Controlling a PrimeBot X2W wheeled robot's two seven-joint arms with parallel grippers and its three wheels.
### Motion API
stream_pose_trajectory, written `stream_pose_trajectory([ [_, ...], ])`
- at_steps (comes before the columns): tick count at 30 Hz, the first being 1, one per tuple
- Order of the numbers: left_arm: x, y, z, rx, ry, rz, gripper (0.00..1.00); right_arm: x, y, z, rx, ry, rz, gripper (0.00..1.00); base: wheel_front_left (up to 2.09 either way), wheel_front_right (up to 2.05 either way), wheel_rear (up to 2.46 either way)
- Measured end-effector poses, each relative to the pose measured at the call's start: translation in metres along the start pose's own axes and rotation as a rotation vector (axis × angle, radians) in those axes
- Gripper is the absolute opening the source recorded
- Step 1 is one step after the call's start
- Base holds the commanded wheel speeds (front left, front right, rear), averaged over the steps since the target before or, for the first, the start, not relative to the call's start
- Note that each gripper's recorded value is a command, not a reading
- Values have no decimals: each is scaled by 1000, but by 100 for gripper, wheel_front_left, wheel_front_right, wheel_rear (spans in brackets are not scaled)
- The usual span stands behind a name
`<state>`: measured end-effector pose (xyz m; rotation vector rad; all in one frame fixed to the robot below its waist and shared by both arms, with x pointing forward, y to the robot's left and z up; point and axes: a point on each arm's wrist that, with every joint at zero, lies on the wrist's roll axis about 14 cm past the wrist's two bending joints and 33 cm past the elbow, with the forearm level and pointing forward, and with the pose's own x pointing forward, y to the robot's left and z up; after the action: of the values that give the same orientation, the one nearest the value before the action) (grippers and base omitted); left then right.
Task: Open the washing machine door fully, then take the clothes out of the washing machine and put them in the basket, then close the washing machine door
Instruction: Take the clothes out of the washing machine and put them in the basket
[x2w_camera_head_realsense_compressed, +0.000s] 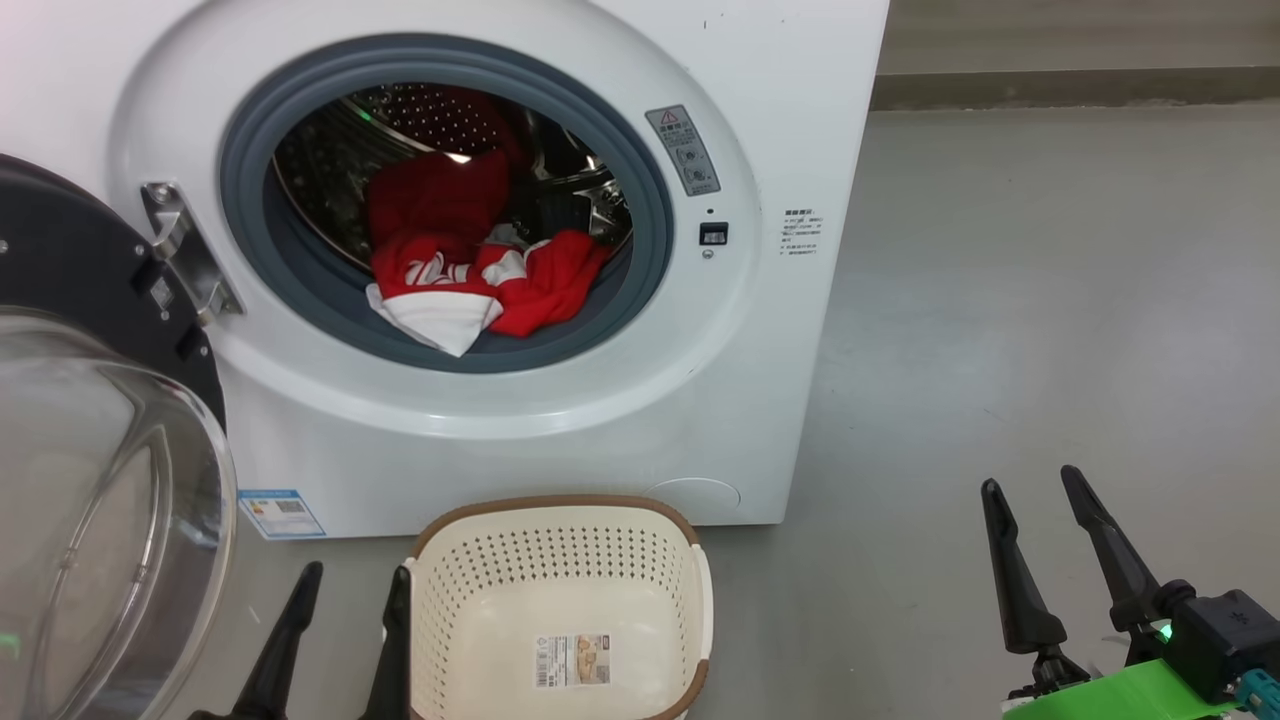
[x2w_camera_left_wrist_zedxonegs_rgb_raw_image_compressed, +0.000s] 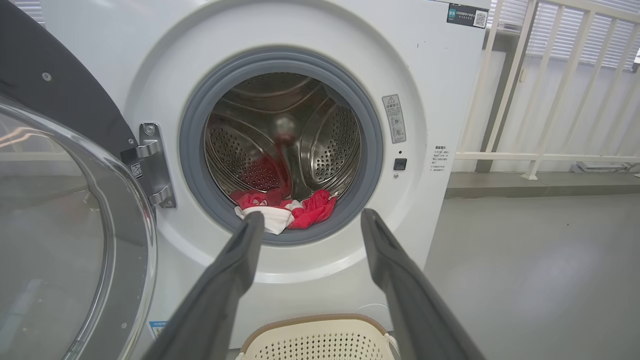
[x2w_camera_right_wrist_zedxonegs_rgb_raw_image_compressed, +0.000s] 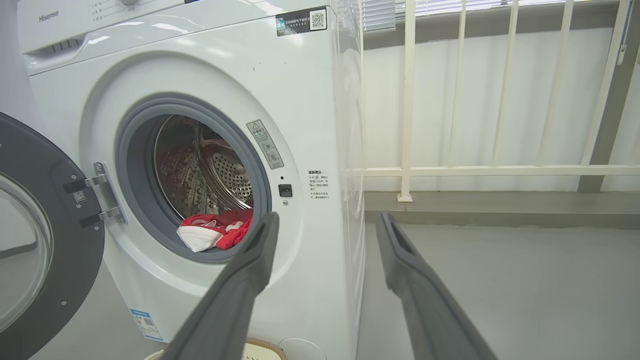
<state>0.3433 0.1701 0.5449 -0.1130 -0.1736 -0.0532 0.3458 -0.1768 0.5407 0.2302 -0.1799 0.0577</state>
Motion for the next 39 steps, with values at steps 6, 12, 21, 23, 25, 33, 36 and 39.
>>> stream_pose_trajectory([
  [6,0,-1,0,-1,1,-2,100,0,0,-1,0,2,0,100,0,0,0],
  [12,1,1,-3,-6,9,4,100,1,0,-3,0,15,1,100,0,0,0],
  [21,3,3,-12,-17,36,14,100,6,1,-12,3,41,4,100,0,0,0],
  [23,5,4,-15,-20,45,15,100,8,0,-15,3,49,3,100,0,0,0],
  [25,9,4,-16,-20,48,14,100,9,0,-19,3,60,1,100,0,0,0],
  [33,32,5,-23,-45,53,27,100,17,-2,-35,6,103,-2,100,0,0,0],
  [36,44,4,-27,-64,60,27,100,24,-3,-40,7,110,-4,100,0,0,0],
  [39,56,4,-34,-70,70,25,100,29,-5,-45,7,121,-7,100,0,0,0],
])
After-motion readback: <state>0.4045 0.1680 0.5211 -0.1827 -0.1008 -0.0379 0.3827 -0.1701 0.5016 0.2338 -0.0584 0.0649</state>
